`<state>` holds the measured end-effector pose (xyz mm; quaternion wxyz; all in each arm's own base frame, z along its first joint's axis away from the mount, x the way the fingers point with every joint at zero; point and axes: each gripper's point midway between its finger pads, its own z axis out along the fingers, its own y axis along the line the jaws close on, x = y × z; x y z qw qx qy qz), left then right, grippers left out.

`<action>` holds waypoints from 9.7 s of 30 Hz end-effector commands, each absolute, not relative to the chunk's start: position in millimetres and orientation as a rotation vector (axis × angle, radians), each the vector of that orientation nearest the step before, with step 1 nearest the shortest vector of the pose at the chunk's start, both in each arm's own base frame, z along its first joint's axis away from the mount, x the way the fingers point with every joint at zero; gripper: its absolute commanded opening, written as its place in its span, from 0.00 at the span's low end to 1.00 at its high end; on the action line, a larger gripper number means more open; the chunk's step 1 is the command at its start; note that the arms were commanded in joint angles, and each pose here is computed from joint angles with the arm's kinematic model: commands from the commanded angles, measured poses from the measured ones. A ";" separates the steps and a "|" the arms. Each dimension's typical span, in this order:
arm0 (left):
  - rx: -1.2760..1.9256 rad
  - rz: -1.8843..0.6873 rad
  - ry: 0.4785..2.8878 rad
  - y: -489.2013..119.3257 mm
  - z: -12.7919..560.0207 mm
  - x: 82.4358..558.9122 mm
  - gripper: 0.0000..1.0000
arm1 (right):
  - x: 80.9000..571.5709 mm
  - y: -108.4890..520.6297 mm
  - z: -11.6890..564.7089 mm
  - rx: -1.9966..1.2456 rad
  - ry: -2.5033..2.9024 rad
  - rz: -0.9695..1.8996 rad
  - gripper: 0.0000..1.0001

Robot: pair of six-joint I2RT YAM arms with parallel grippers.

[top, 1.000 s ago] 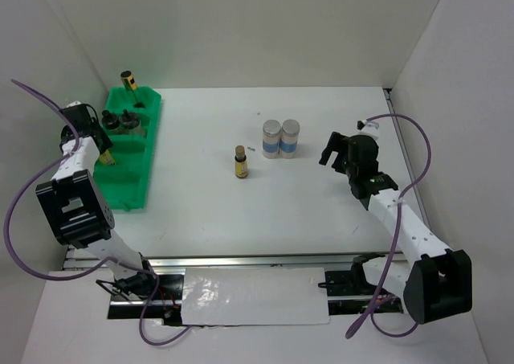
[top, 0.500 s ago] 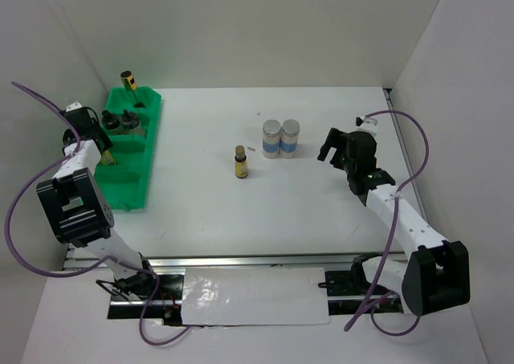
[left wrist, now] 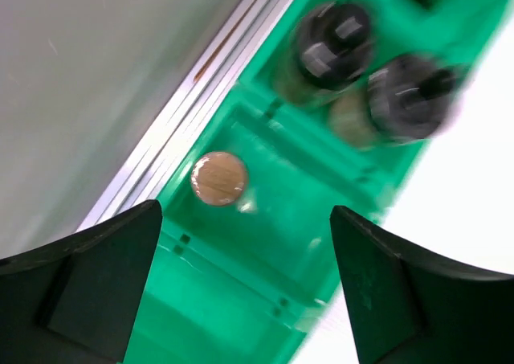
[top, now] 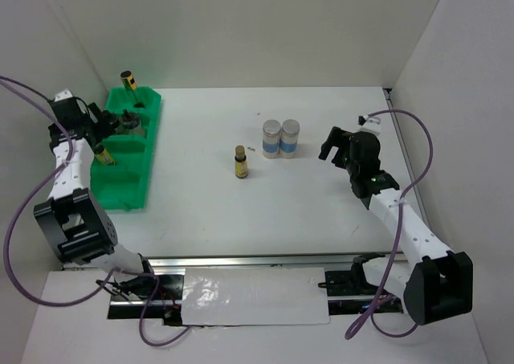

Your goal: Organize the condiment bottles

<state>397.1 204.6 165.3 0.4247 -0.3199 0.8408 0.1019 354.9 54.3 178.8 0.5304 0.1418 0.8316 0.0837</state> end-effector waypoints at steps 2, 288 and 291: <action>-0.594 0.129 1.839 169.2 316.5 395.9 1.00 | 353.3 54.5 216.8 0.314 1.898 0.213 1.00; 0.841 -0.746 1.500 -371.0 241.6 501.0 0.98 | 347.3 -3.4 260.8 0.576 1.793 0.016 1.00; 0.879 -0.757 1.526 -390.7 214.6 504.3 0.98 | 344.0 -5.8 254.6 0.573 1.803 -0.004 1.00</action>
